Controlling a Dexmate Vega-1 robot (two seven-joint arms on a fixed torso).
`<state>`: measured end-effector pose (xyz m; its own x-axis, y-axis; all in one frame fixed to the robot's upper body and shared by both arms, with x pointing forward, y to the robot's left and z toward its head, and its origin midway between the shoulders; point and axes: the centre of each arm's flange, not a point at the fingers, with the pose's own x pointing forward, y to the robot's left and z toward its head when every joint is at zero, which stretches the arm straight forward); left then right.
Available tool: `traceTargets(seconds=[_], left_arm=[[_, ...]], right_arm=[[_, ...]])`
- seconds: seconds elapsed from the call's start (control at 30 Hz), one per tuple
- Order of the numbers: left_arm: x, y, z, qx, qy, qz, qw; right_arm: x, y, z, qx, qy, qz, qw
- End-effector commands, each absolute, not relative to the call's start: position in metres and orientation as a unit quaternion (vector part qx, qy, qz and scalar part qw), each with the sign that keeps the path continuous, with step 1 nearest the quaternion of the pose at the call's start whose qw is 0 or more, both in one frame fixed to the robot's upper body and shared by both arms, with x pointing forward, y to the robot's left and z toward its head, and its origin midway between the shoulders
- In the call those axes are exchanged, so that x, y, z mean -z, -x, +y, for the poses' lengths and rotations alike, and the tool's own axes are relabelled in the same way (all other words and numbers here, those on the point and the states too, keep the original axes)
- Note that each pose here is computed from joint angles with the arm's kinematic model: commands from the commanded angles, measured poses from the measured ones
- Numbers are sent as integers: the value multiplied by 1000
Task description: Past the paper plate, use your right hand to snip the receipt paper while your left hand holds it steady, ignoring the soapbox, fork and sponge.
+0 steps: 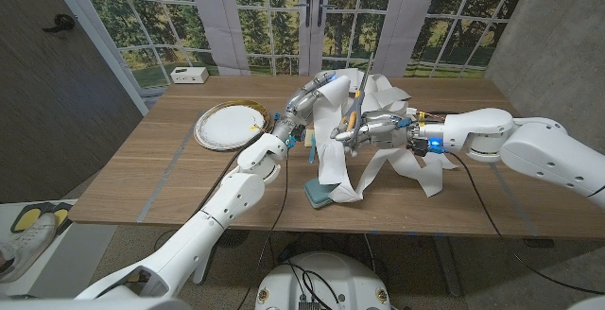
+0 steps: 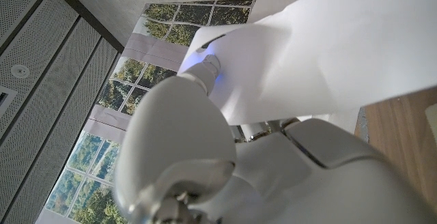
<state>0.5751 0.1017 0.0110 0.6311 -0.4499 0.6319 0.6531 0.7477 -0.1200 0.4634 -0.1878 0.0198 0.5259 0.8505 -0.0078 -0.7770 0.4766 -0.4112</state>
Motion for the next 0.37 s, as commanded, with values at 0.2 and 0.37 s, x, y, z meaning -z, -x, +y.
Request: traceTargets(seconds=[0.2, 0.37], left_arm=[[-6, -579, 102, 297, 167, -301, 891], [-4, -580, 101, 295, 168, -299, 892]], right_arm=[[-24, -473, -188, -486, 194, -94, 847], [-23, -475, -190, -488, 195, -87, 846]])
